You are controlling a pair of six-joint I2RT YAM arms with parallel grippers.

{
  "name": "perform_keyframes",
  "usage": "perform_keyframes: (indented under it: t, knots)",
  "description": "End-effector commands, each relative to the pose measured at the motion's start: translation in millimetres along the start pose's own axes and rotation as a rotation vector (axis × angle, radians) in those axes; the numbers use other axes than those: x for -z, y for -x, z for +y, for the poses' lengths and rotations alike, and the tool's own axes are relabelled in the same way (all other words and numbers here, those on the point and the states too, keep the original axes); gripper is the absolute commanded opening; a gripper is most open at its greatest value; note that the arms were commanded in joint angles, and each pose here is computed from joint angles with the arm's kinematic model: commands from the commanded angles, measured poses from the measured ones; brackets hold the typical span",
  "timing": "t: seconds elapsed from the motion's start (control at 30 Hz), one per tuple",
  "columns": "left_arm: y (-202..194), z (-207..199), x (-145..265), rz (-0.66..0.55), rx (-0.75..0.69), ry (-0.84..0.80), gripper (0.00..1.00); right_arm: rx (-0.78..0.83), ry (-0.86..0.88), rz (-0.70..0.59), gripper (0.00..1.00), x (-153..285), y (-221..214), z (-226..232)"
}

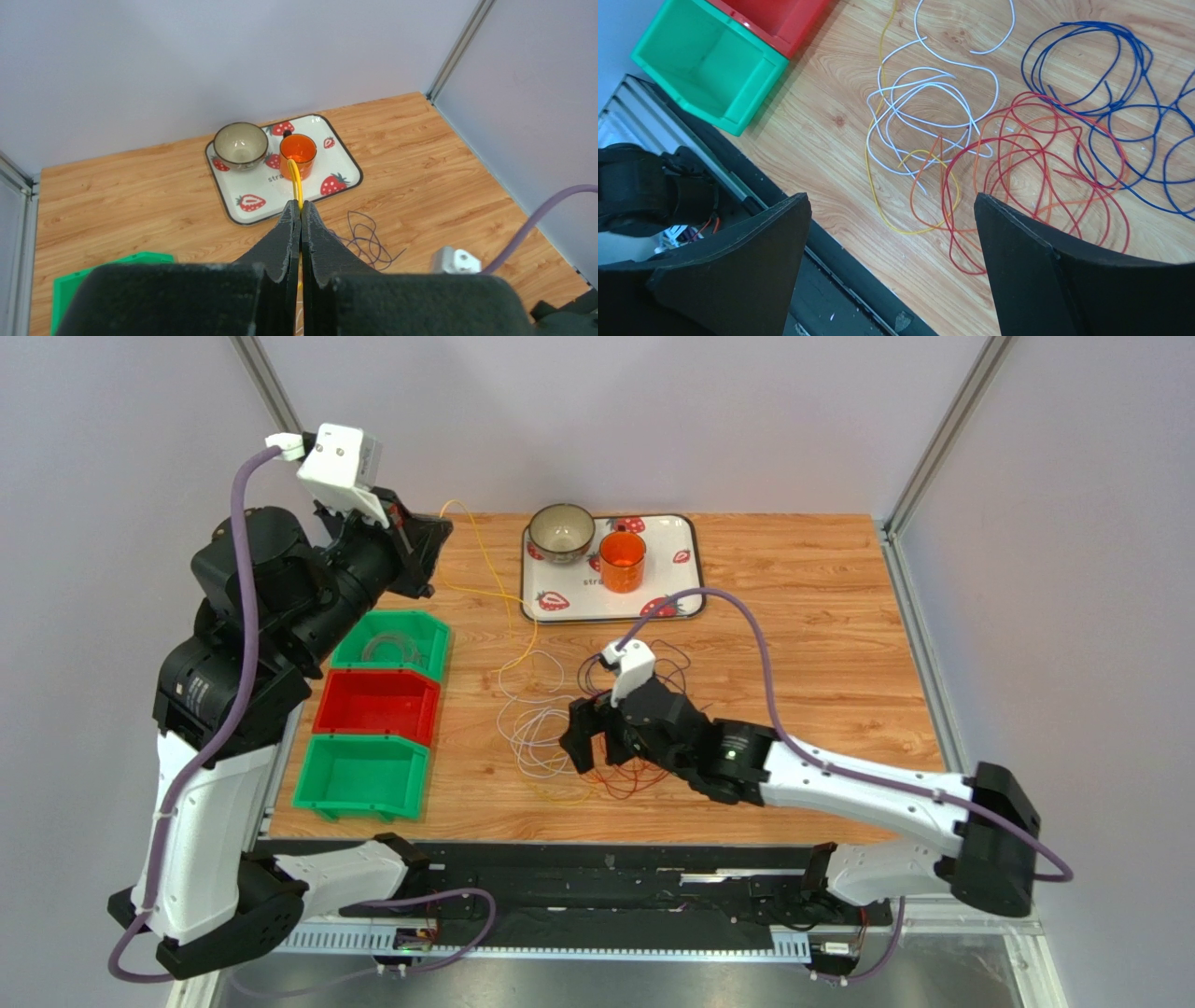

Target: Untangle the cables

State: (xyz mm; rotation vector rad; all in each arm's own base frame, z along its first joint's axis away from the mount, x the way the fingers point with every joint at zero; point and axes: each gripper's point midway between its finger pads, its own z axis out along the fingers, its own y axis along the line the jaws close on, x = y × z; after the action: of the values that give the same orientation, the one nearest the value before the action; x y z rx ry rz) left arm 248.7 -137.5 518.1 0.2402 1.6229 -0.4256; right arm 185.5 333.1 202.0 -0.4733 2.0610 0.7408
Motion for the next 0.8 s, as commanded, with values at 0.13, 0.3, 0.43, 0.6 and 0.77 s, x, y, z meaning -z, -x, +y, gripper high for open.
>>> perform_keyframes:
  t: [0.13, 0.3, 0.43, 0.6, 0.77]
  knots:
    - [18, 3, 16, -0.04, -0.031, 0.004, 0.0, -0.041, 0.022, -0.108, 0.91, -65, 45, 36]
    - [21, 4, 18, -0.053, -0.03, 0.007, 0.0, -0.082, 0.07, -0.115, 0.87, -99, 45, 53]
    - [24, 6, 17, -0.057, -0.031, 0.019, 0.0, -0.102, 0.033, -0.107, 0.84, -124, 35, 51]
    - [31, 5, 18, -0.069, -0.027, 0.017, 0.0, -0.128, 0.026, -0.115, 0.74, -145, 31, 52]
    - [34, 4, 18, -0.078, -0.03, 0.015, 0.0, -0.146, -0.009, -0.133, 0.72, -165, 24, 47]
